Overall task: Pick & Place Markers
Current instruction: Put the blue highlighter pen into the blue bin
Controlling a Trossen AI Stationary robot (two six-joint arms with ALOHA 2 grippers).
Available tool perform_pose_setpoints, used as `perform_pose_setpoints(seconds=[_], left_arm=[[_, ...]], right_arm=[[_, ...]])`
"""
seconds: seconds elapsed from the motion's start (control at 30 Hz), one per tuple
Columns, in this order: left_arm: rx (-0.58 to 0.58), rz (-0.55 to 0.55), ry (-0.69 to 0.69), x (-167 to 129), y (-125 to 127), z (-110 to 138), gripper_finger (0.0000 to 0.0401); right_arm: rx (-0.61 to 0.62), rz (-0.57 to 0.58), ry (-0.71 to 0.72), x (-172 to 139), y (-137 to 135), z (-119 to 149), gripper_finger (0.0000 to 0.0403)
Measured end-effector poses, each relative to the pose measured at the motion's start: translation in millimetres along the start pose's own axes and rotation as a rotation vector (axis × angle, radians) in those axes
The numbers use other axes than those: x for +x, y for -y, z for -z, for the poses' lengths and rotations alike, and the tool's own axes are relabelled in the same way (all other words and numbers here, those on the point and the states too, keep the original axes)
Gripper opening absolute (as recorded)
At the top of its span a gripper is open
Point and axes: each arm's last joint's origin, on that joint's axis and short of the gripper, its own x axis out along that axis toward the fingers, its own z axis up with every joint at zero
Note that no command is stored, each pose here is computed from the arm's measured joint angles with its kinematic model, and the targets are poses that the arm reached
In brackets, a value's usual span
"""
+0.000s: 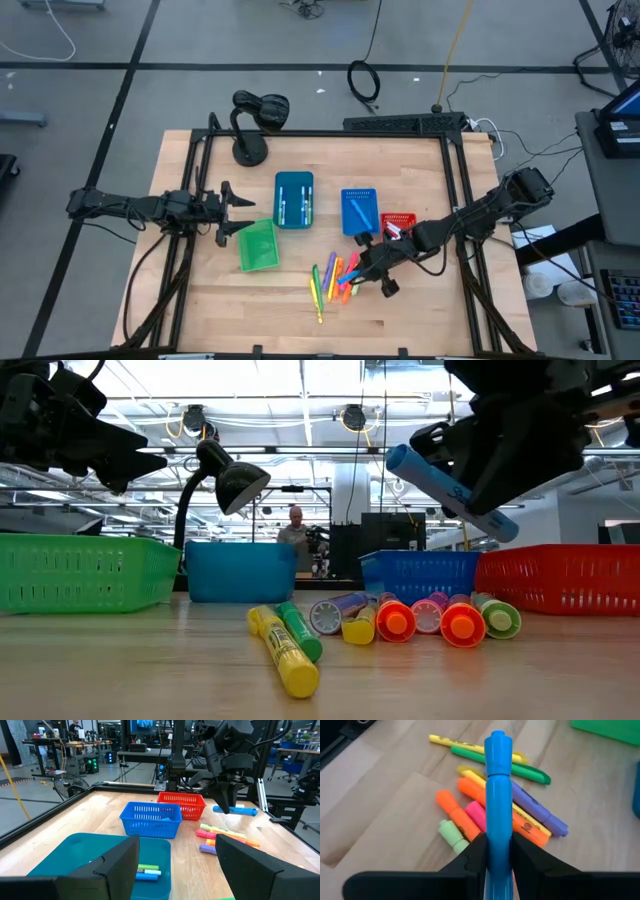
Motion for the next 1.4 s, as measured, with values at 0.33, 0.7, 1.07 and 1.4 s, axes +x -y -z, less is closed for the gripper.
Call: perform_pose_setpoints(seconds=[0.33, 0.7, 1.07, 1.4], left_arm=[[0.0, 0.0, 0.0, 0, 0, 0, 0.0267], [0.0, 0.0, 0.0, 0, 0, 0, 0.0267], [0.0, 0.0, -0.001, 0, 0, 0, 0.0267], [0.0, 0.0, 0.0, 0, 0, 0, 0.0267]], right_arm=[[0.063, 0.133, -0.009, -9, 15, 0, 0.0059], [0.156, 0.353, 0.195, -62, 31, -11, 0.0059], [0.577, 0.629, 0.36, -69, 52, 31, 0.0059], [0.74, 0.678, 0.299, -61, 64, 53, 0.006]])
